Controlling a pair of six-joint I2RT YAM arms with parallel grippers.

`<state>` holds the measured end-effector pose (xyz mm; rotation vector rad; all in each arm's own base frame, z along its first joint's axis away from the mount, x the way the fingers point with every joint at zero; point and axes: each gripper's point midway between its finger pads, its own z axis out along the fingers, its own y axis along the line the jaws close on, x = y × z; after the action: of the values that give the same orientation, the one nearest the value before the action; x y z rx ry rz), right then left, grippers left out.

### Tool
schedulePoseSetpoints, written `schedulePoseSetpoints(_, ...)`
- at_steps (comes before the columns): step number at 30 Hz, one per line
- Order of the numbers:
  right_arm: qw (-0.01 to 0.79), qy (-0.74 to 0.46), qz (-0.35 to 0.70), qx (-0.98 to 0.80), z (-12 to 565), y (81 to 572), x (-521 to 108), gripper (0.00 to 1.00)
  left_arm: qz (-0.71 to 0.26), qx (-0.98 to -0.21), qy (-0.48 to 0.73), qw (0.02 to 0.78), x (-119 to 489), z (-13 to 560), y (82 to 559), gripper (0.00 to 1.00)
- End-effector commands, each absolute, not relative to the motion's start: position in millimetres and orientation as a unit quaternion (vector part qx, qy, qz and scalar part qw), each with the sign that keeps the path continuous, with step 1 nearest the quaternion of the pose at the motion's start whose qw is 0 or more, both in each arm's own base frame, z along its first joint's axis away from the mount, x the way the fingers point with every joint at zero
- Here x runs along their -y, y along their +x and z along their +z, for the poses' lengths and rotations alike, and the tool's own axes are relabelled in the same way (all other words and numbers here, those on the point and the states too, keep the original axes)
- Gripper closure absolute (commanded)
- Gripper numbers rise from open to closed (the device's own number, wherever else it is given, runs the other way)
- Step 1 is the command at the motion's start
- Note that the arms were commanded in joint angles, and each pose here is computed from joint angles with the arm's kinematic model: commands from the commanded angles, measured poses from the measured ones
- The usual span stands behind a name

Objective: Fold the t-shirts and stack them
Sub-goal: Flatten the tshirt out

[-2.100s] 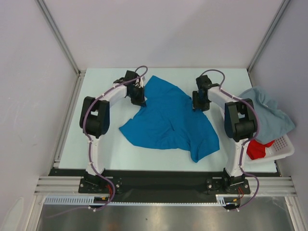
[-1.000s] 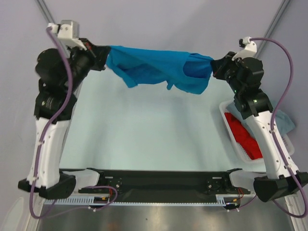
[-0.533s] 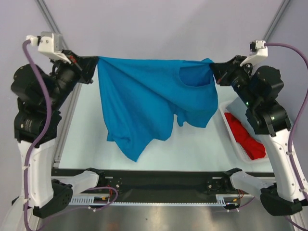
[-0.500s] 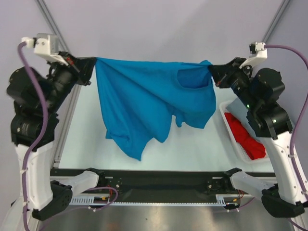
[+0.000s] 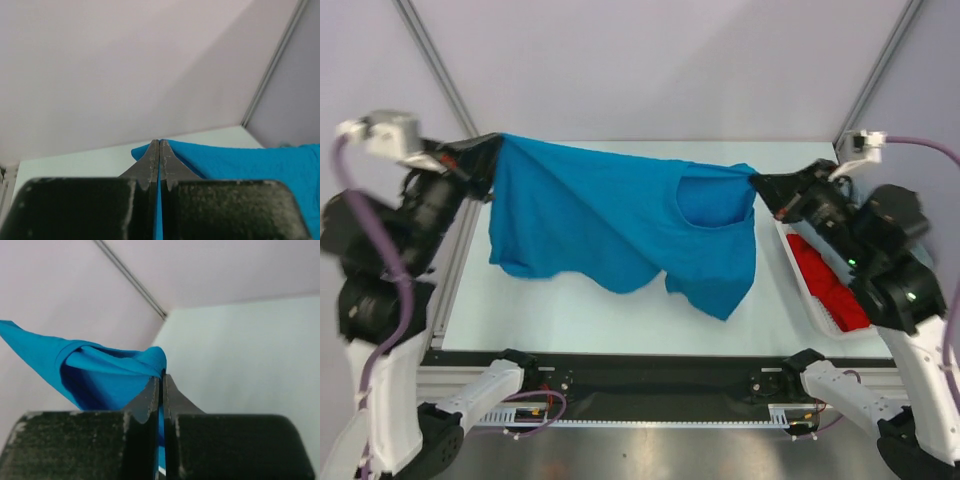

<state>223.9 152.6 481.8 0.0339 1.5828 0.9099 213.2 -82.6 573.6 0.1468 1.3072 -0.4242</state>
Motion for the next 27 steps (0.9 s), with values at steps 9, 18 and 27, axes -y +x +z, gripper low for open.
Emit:
schedulePoseSetpoints(9, 0.547, 0.157, 0.243, -0.785, 302.0, 455.9, -130.0, 1.0, -0.108, -0.773, 0.088, 0.619, 112.3, 349.3, 485.2, 0.99)
schedulePoseSetpoints(18, 0.467, 0.158, 0.107, -0.863, 233.1, 539.8, -86.6, 0.45, -0.022, -0.839, 0.031, 0.542, 81.8, 278.9, 594.1, 0.46)
schedulePoseSetpoints(27, 0.351, 0.083, -0.002, -0.933, 203.0, 434.1, -89.3, 0.29, -0.044, -0.864, -0.036, 0.5, 69.0, 282.4, 469.0, 0.23)
